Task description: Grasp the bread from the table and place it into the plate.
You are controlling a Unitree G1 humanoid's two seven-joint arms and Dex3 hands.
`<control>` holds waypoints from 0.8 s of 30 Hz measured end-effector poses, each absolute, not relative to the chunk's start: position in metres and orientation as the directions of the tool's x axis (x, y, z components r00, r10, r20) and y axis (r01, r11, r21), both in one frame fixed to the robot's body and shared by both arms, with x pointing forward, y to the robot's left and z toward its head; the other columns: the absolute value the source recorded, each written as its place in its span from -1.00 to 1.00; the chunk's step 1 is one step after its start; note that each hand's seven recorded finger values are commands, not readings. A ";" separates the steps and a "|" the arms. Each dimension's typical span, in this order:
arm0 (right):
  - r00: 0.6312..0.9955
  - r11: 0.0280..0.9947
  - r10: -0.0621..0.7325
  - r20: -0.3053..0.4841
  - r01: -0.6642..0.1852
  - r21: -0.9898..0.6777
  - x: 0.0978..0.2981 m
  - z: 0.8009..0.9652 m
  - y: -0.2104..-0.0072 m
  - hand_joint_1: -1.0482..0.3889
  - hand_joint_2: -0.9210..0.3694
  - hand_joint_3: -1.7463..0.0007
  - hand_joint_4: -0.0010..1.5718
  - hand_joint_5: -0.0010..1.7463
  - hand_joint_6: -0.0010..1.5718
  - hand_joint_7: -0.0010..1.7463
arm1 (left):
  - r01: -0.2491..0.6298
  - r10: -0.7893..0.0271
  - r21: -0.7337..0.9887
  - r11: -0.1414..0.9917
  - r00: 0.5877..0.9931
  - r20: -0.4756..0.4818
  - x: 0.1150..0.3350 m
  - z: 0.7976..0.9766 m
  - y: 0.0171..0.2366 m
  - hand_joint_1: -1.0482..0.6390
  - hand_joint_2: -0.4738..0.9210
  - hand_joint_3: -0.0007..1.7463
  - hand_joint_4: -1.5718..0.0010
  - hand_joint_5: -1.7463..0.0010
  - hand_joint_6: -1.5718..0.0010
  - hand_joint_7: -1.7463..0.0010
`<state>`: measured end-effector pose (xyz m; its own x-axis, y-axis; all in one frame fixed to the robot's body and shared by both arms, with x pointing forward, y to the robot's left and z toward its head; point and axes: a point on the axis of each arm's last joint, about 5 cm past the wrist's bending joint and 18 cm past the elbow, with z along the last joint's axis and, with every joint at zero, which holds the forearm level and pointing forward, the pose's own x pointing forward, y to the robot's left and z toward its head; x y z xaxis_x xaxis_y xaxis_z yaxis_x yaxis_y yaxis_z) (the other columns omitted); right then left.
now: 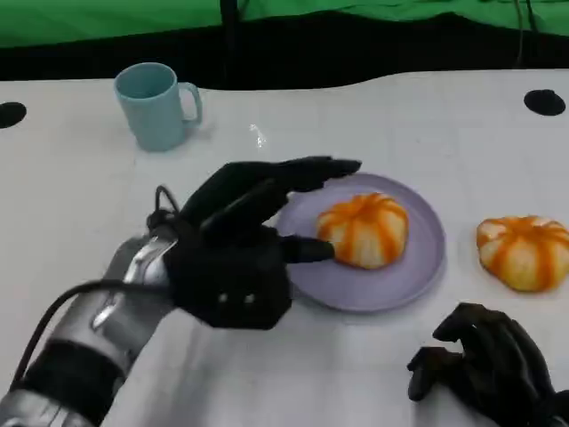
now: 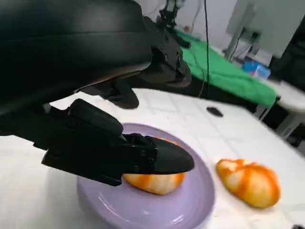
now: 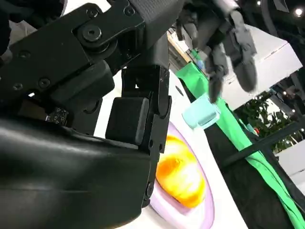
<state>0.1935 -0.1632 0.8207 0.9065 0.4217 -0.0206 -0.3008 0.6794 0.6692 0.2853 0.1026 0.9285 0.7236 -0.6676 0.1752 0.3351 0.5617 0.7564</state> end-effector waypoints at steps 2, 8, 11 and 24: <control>0.906 0.679 0.422 -0.020 -0.301 0.669 0.194 0.821 -0.163 -1.00 -0.70 1.00 1.00 -0.15 1.00 -0.58 | 0.334 -0.650 0.736 0.589 0.737 0.185 0.283 0.924 0.106 -0.43 1.00 -0.66 0.35 -0.06 0.27 0.69; 0.905 0.676 0.426 -0.016 -0.307 0.670 0.194 0.821 -0.163 -1.00 -0.68 1.00 1.00 -0.16 1.00 -0.58 | 0.364 -0.628 0.629 0.686 0.733 0.261 0.279 0.919 0.113 -0.44 1.00 -0.59 0.23 -0.89 0.29 -0.30; 0.906 0.674 0.423 -0.014 -0.304 0.673 0.194 0.821 -0.164 -0.97 -0.69 1.00 1.00 -0.19 1.00 -0.60 | 0.426 -0.583 0.433 0.794 0.735 0.346 0.269 0.904 0.125 -0.51 1.00 -0.61 0.17 -0.99 0.26 -0.54; 0.900 0.661 0.436 -0.013 -0.311 0.683 0.194 0.821 -0.165 -0.97 -0.69 1.00 1.00 -0.18 1.00 -0.59 | 0.456 -0.413 -0.143 0.878 0.875 0.252 0.225 0.855 0.142 -0.54 1.00 -0.61 0.08 -1.00 0.31 -1.00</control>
<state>0.1936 -0.1649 0.8206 0.8997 0.4364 -0.0134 -0.3105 0.6612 0.6829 0.2253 0.1421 0.8545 0.8751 -0.4133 0.2518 0.4560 0.8784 -0.1430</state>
